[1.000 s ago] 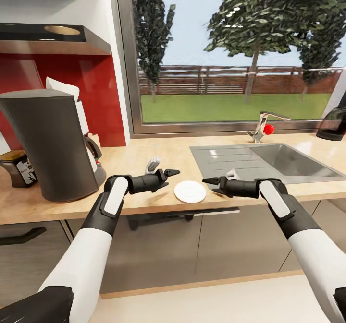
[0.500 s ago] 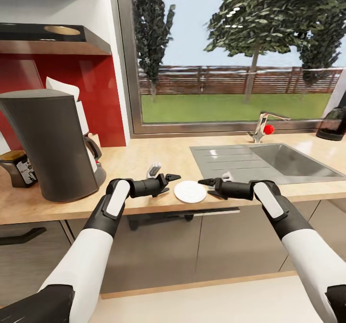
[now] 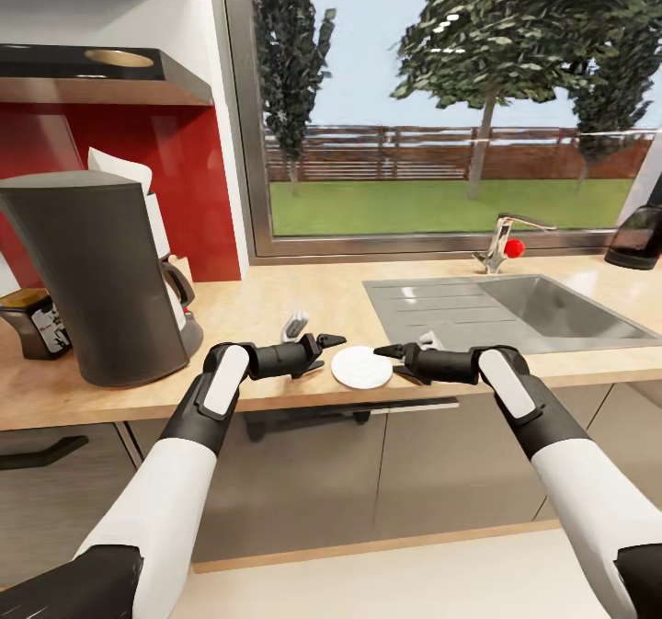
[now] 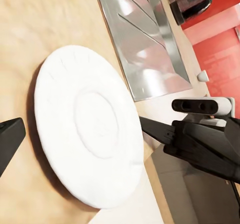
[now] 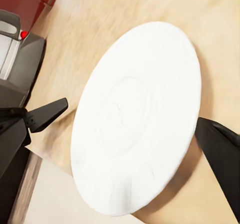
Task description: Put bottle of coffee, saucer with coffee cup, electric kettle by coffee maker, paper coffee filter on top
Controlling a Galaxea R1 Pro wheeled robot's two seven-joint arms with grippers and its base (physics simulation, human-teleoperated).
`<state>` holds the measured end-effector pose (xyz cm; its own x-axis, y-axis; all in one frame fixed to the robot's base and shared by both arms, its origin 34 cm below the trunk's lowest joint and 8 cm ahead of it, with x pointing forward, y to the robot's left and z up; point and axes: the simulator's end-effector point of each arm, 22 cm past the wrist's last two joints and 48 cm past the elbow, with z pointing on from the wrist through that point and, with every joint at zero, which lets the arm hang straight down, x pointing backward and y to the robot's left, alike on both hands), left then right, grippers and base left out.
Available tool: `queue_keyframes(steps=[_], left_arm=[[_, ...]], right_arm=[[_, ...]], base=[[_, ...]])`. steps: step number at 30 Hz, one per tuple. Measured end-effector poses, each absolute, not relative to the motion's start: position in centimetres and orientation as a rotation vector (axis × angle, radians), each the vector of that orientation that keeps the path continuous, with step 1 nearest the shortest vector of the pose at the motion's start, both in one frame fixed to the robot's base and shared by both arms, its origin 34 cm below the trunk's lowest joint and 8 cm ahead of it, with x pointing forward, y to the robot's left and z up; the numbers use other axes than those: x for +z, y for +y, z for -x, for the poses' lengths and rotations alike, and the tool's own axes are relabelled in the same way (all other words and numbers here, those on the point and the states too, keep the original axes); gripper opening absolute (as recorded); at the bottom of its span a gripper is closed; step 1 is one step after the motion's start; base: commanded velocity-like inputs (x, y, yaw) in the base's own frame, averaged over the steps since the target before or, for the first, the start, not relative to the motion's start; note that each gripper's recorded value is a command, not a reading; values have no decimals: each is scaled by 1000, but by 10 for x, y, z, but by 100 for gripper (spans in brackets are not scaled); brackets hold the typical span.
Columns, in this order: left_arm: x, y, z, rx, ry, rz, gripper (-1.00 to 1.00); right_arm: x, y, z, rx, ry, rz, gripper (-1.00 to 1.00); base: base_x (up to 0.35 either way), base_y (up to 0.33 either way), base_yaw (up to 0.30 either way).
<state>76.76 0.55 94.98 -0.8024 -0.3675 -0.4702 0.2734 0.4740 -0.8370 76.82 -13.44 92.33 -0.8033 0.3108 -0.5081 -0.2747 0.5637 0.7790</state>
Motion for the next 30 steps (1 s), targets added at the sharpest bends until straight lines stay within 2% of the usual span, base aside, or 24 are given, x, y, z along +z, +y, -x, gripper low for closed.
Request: queue_keyframes(steps=[20, 30], left_arm=[[949, 5, -767, -1347, 2112, 76, 100], [931, 18, -774, -1230, 2182, 132, 100]], right_arm=[[919, -125, -768, 1221, 2196, -27, 100], [918, -125, -768, 1221, 2197, -28, 100]], base=[[0, 0, 0], [0, 0, 0]])
